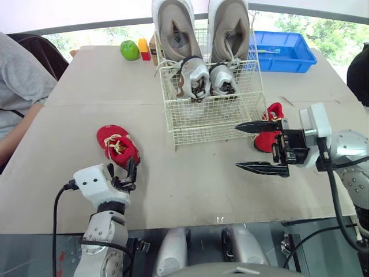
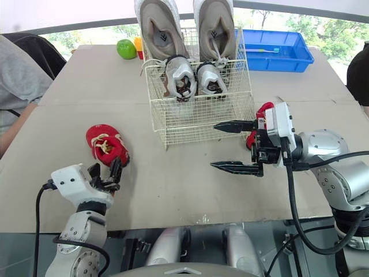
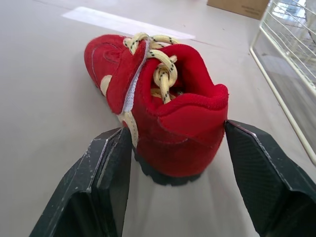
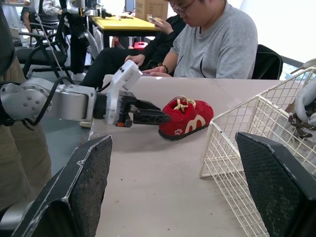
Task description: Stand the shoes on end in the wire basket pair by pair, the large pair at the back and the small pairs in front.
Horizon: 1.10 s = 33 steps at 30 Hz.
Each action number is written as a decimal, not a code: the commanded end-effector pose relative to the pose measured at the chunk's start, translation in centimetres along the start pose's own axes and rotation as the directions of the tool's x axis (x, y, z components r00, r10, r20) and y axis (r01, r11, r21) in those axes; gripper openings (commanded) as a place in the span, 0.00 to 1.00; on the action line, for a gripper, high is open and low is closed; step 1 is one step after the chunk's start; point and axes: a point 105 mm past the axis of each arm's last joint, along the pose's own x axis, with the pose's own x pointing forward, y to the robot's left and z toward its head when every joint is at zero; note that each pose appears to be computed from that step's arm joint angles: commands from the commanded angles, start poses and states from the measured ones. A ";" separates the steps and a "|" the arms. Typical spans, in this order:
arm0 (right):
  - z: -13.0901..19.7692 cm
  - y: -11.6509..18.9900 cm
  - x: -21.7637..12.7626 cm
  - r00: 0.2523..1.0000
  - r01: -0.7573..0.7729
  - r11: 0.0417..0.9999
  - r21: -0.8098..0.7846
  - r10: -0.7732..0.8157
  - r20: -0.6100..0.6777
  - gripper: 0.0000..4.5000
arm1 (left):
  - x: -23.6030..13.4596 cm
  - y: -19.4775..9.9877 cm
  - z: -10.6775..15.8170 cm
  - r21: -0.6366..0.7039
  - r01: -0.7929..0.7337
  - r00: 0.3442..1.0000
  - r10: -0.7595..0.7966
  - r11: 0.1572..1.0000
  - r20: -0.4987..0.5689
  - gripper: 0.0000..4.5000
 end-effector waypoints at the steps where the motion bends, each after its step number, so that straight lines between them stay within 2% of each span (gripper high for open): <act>1: 0.7 0.1 -0.4 1.000 0.006 0.999 -0.052 -0.006 0.002 0.85 | 1.0 -0.2 0.3 0.013 -0.029 0.999 0.029 0.999 0.025 0.72; 7: 0.6 0.4 -0.6 1.000 0.022 0.998 -0.061 -0.023 -0.013 0.85 | 2.0 0.1 -0.3 0.041 -0.086 0.996 0.086 0.995 -0.007 0.72; 8: 0.6 0.3 -0.7 0.999 0.027 0.998 -0.062 -0.028 -0.016 0.85 | 2.0 0.2 -0.5 0.035 -0.098 0.995 0.099 0.995 -0.018 0.67; 9: 0.6 0.3 -0.7 0.999 0.031 0.998 -0.062 -0.032 -0.017 0.85 | 2.1 0.3 -0.5 0.028 -0.105 0.994 0.106 0.994 -0.022 0.67; 10: 0.5 0.3 -0.7 0.999 0.034 0.998 -0.062 -0.035 -0.018 0.85 | 2.1 0.3 -0.6 0.023 -0.106 0.994 0.106 0.994 -0.023 0.56; 12: 0.4 0.4 -0.7 0.999 0.037 0.997 -0.062 -0.038 -0.020 0.85 | 2.3 0.2 -0.5 0.017 -0.102 0.995 0.102 0.995 -0.023 0.41; 15: 0.4 0.3 -0.7 0.999 0.042 0.997 -0.062 -0.043 -0.020 0.85 | 2.6 0.1 -0.1 0.008 -0.092 0.996 0.092 0.996 -0.009 0.11; 16: 0.4 0.3 -0.7 0.999 0.048 0.997 -0.062 -0.049 -0.020 0.85 | 2.6 0.1 0.0 0.005 -0.083 0.997 0.083 0.997 0.000 0.04; 18: 0.3 0.1 -0.6 0.998 0.062 0.996 -0.061 -0.064 -0.021 0.85 | 2.4 -0.1 0.6 -0.010 -0.061 0.998 0.061 0.998 0.022 0.03; 21: 0.1 -0.8 -0.1 0.992 0.124 0.991 -0.040 -0.126 -0.024 0.85 | 2.0 0.3 3.0 0.000 -0.052 0.988 0.051 0.999 0.147 0.03; 22: 0.3 -1.1 0.1 0.989 0.148 0.988 -0.036 -0.149 -0.011 0.85 | 1.8 0.0 4.7 0.049 -0.020 0.975 0.008 0.999 0.221 0.03; 25: 0.6 -2.1 0.7 0.980 0.199 0.980 0.004 -0.198 -0.016 0.85 | 1.1 -1.3 9.4 0.193 0.080 0.905 -0.152 0.978 0.398 0.03; 28: 3.5 -3.0 1.1 0.975 0.219 0.975 -0.032 -0.217 0.054 0.85 | -0.1 -4.1 13.5 0.430 0.255 0.751 -0.458 0.866 0.475 0.03; 30: 5.5 -3.4 1.1 0.976 0.214 0.975 -0.063 -0.210 0.064 0.85 | -1.2 -5.5 15.4 0.591 0.341 0.616 -0.649 0.731 0.447 0.03; 33: 9.0 -3.6 0.8 0.987 0.144 0.988 -0.064 -0.138 0.084 0.85 | -2.1 -6.2 16.6 0.761 0.403 0.439 -0.837 0.508 0.326 0.03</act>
